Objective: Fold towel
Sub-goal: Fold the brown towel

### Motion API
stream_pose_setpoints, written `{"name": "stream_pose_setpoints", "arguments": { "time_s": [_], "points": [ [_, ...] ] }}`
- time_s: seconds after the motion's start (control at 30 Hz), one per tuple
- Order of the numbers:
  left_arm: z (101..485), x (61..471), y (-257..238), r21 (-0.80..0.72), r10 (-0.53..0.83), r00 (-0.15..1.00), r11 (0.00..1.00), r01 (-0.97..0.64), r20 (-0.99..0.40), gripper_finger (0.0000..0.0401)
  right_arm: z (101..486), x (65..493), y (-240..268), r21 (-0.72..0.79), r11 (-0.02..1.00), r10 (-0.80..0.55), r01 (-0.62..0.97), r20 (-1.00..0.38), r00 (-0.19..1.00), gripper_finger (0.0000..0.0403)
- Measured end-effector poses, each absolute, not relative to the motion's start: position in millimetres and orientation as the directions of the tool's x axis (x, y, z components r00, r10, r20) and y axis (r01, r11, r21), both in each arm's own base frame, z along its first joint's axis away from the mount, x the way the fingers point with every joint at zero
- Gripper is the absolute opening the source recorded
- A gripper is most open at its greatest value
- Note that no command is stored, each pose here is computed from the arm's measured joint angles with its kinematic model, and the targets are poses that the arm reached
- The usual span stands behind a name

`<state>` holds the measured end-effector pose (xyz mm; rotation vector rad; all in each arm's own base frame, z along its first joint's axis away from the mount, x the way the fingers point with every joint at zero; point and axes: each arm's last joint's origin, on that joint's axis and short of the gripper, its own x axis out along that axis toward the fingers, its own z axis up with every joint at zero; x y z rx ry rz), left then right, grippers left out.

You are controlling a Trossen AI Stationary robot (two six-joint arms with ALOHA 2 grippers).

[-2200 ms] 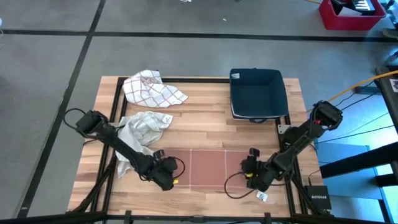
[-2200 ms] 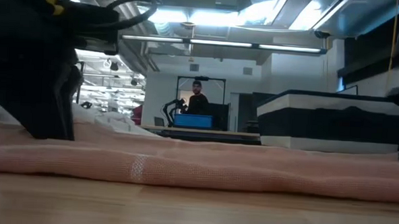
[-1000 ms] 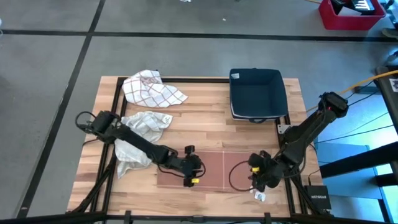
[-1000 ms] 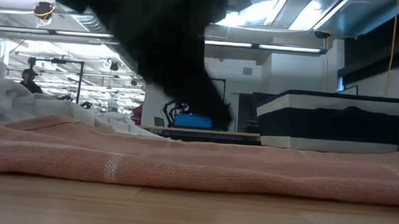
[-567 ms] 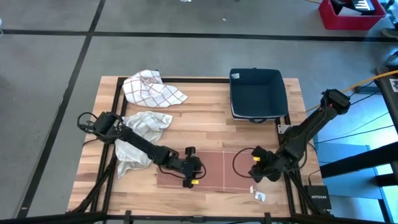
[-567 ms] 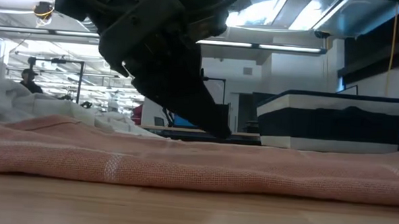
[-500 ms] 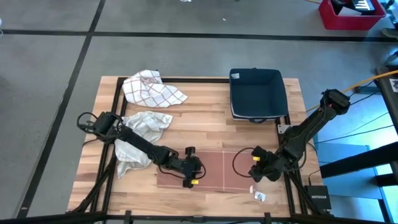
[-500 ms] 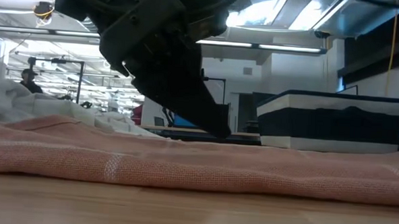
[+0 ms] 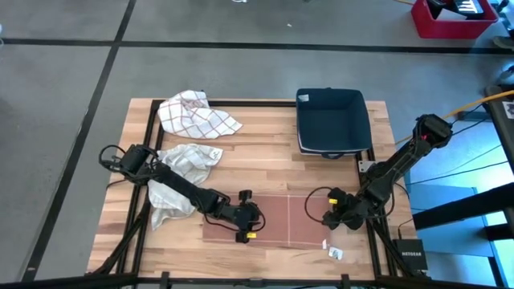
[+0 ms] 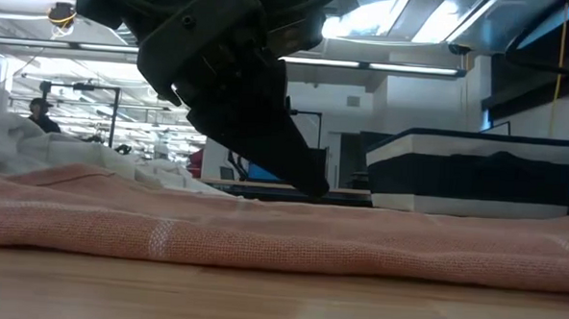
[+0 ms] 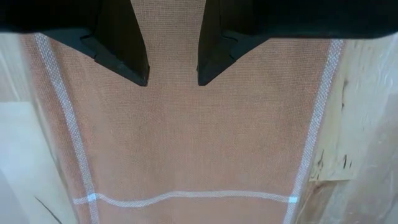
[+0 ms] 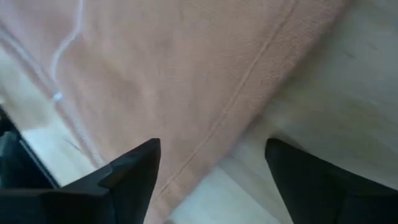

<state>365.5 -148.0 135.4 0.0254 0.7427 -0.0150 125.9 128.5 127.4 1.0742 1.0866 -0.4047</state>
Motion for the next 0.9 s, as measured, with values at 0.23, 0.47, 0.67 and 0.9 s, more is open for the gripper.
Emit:
{"name": "stream_pose_setpoints", "arguments": {
  "time_s": [0.23,0.47,0.67,0.9],
  "points": [
    [135,365,-148,-0.006,-0.005,0.737,1.000,0.002,-0.676,0.0131,122,128,129,0.509,0.458,0.188,0.729,-0.857,0.480,0.0282],
    [136,365,-148,-0.008,-0.005,0.737,1.000,0.000,-0.676,0.0131,110,141,140,0.573,0.456,0.155,0.682,-0.805,0.573,0.0246],
    [136,366,-148,-0.008,-0.005,0.738,1.000,-0.001,-0.675,0.0131,105,147,142,0.599,0.463,0.105,0.653,-0.769,0.631,0.0221],
    [136,366,-148,-0.008,-0.006,0.741,1.000,0.002,-0.672,0.0131,98,150,143,0.597,0.491,0.045,0.634,-0.744,0.666,0.0149]
  ]
}}
